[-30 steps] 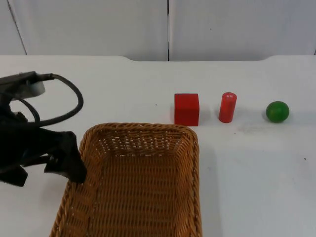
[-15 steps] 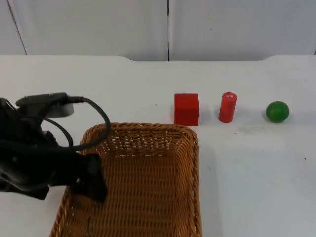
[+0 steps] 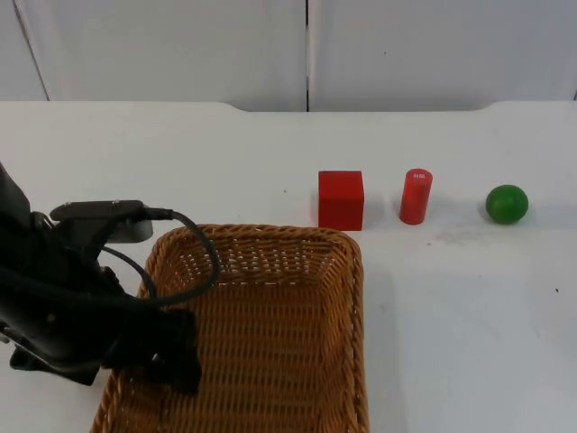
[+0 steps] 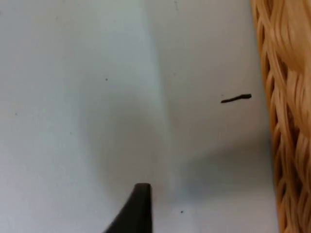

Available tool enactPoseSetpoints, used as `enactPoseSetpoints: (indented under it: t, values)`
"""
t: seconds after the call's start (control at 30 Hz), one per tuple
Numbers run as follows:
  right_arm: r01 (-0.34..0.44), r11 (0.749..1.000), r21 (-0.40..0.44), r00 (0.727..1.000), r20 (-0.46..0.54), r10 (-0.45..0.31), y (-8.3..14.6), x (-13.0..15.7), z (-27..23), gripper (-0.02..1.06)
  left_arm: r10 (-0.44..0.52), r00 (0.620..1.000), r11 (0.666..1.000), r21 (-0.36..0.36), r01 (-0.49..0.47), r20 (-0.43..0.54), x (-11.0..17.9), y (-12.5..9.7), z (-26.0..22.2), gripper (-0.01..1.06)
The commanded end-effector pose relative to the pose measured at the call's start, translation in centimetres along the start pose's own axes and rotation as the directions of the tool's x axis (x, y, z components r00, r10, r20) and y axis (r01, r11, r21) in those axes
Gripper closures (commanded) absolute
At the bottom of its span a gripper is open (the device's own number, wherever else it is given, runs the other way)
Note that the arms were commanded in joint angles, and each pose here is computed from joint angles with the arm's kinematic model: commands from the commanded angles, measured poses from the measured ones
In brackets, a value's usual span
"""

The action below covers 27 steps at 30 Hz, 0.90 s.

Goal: Pick up the basket with the left hand and place the object to the left of the red cylinder into the basket with the right hand.

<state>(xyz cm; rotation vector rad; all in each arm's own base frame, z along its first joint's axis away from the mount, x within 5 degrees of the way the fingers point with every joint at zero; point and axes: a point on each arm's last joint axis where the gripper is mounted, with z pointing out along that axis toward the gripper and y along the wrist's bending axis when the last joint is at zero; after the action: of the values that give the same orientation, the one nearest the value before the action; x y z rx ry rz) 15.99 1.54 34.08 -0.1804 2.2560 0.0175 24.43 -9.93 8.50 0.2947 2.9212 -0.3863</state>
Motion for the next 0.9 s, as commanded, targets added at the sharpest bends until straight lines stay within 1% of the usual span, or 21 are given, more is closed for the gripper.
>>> enactPoseSetpoints:
  t: [0.0,0.03,0.07,0.13,0.2,0.23,0.3,0.4,0.43,0.47,0.57,0.77,0.87]
  values:
    - [0.006,1.000,0.004,1.000,0.015,-0.006,-0.1,-0.1,-0.1,-0.01,-0.026,1.000,1.000,0.002,0.026,0.005,0.1,-0.1,0.1,0.19]
    - [0.006,1.000,0.004,1.000,0.015,-0.006,-0.1,-0.1,-0.1,-0.01,-0.034,0.999,0.999,0.006,0.033,0.003,0.1,-0.2,0.1,0.27]
    - [0.006,1.000,0.004,1.000,0.015,-0.006,-0.1,-0.1,-0.1,-0.01,-0.034,0.999,0.999,0.006,0.033,0.003,0.1,-0.2,0.1,0.27]
    - [0.006,1.000,0.004,1.000,0.015,-0.006,-0.1,-0.1,-0.1,-0.01,-0.044,0.999,0.999,0.018,0.044,-0.008,0.2,-0.3,0.1,0.44]
    - [0.006,1.000,0.004,1.000,0.015,-0.006,-0.1,-0.1,-0.1,-0.01,-0.052,0.999,0.998,0.024,0.052,-0.013,0.2,-0.3,0.1,0.57]
    - [0.006,1.000,0.004,1.000,0.015,-0.006,-0.1,-0.1,-0.1,-0.01,-0.052,0.999,0.998,0.024,0.052,-0.013,0.2,-0.3,0.1,0.57]
    - [0.006,1.000,0.004,1.000,0.015,-0.006,-0.1,-0.1,-0.1,-0.01,-0.054,0.998,0.998,0.024,0.054,-0.012,0.2,-0.3,0.1,0.72]
    - [0.006,1.000,0.004,1.000,0.015,-0.006,-0.1,-0.1,-0.1,-0.01,-0.064,0.998,0.998,0.027,0.064,-0.016,0.2,-0.4,0.1,0.99]
    - [0.006,1.000,0.004,1.000,0.015,-0.006,-0.1,-0.1,-0.1,-0.01,-0.064,0.998,0.998,0.027,0.064,-0.016,0.2,-0.4,0.1,0.99]
    - [0.006,1.000,0.004,1.000,0.015,-0.006,-0.1,-0.1,-0.1,-0.01,-0.075,0.997,0.997,0.029,0.075,-0.015,0.2,-0.4,0.1,1.05]
    - [0.006,1.000,0.004,1.000,0.015,-0.006,-0.1,-0.1,-0.1,-0.01,-0.109,0.994,0.993,0.040,0.110,-0.015,0.2,-0.5,0.1,1.05]
    - [0.006,1.000,0.004,1.000,0.015,-0.006,-0.1,-0.1,-0.1,-0.01,-0.121,0.992,0.990,0.068,0.123,-0.031,0.3,-0.8,-0.2,1.05]
    - [0.006,1.000,0.004,1.000,0.015,-0.006,-0.1,-0.1,-0.1,-0.01,-0.125,0.992,0.988,0.085,0.126,-0.007,0.1,-1.1,-1.1,1.05]
